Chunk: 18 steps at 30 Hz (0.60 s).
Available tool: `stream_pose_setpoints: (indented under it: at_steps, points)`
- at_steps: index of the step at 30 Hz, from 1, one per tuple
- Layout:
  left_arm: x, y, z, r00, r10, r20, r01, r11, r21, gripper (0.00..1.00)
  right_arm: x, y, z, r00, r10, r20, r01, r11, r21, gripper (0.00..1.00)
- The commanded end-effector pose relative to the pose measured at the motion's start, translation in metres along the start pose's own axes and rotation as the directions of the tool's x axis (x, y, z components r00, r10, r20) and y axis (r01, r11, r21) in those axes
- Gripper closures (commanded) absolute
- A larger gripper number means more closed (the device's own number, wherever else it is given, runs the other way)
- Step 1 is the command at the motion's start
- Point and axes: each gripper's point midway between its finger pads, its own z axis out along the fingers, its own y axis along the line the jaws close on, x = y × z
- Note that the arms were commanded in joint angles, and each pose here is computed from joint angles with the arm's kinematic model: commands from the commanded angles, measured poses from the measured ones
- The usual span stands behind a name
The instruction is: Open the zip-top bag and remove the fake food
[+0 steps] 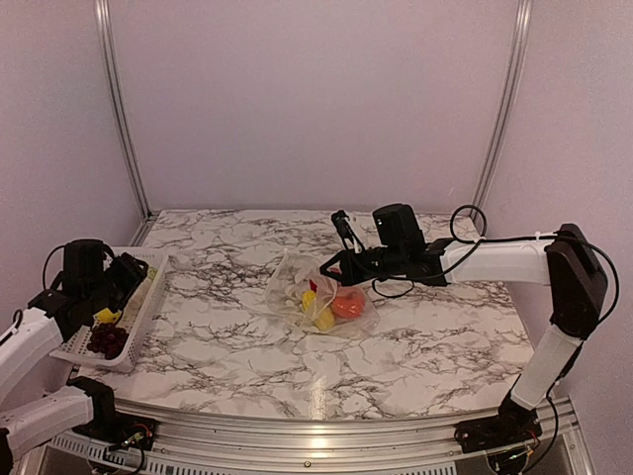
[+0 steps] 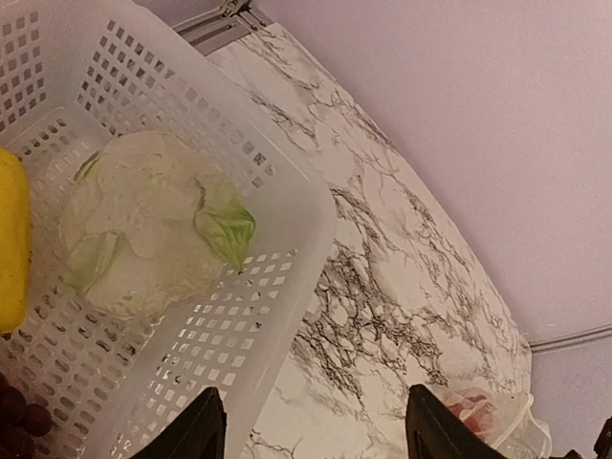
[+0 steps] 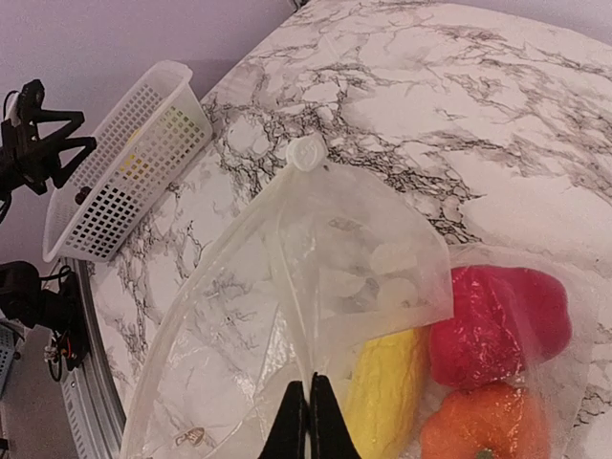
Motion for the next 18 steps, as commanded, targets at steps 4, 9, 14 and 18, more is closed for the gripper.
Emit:
stream_pose_setpoints:
  at_steps: [4,9,14,18]
  points:
    - [0.024,-0.089,0.004,0.982,0.172,-0.071,-0.131,0.91,0.393,0.36,-0.024,0.013,-0.007,0.998,-0.025,0.051,0.027,0.999,-0.045,1.0]
    - [0.062,-0.137,0.001,0.948,0.303,-0.101,-0.204,0.819,0.536,0.39,-0.03,0.017,-0.008,0.998,-0.028,0.061,0.032,0.998,-0.062,1.0]
    - [0.114,-0.182,0.004,0.901,0.399,-0.169,-0.213,0.746,0.631,0.45,-0.031,0.021,-0.007,0.998,-0.027,0.062,0.031,0.997,-0.072,1.0]
    - [0.143,-0.21,0.013,0.87,0.448,-0.207,-0.215,0.722,0.658,0.5,-0.034,0.022,-0.01,0.997,-0.03,0.073,0.035,0.997,-0.066,1.0]
